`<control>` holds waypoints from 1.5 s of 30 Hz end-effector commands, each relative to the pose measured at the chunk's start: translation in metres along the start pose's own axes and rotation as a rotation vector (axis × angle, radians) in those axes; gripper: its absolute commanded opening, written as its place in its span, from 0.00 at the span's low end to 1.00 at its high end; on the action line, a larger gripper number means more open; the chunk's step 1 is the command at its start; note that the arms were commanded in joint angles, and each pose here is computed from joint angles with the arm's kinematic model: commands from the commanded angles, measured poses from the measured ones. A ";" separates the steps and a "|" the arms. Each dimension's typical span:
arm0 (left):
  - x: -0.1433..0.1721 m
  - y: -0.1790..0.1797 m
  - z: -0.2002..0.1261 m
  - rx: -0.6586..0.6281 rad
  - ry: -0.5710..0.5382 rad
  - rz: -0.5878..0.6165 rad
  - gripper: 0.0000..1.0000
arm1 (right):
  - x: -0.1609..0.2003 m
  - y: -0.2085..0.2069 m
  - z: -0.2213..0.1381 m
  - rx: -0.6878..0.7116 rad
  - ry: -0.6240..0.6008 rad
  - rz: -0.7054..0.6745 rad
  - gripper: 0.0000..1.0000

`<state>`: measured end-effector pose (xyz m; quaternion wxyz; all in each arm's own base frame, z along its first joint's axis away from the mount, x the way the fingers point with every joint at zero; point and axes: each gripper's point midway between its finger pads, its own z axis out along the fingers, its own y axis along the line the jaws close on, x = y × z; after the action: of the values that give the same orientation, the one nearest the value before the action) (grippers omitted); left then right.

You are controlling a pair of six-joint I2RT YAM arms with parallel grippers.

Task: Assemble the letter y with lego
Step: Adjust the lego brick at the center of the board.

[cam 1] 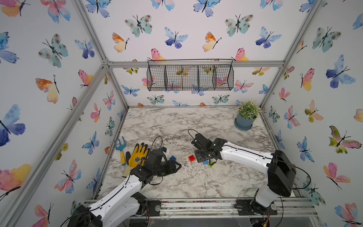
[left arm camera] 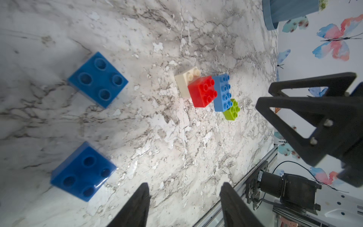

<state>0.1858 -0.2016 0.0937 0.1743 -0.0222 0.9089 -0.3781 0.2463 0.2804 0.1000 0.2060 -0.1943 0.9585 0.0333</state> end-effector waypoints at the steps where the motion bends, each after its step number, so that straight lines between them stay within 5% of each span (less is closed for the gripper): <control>1: -0.004 -0.012 0.006 -0.004 -0.018 0.040 0.58 | 0.011 -0.016 0.003 0.003 0.015 0.053 0.60; 19: 0.003 -0.016 0.016 -0.031 0.004 0.067 0.58 | 0.016 -0.012 0.062 -0.047 0.103 0.031 0.67; 36: 0.004 -0.012 0.023 -0.046 0.016 0.069 0.58 | 0.041 -0.011 0.063 -0.084 0.175 0.012 0.39; 45: 0.005 -0.011 0.027 -0.046 0.024 0.069 0.58 | 0.061 -0.028 0.053 -0.025 0.217 -0.020 0.48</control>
<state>0.1884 -0.2268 0.0834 0.1724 0.0047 0.9201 -0.3516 0.2336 0.2581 0.0288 0.1122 -0.2046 0.9711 0.0507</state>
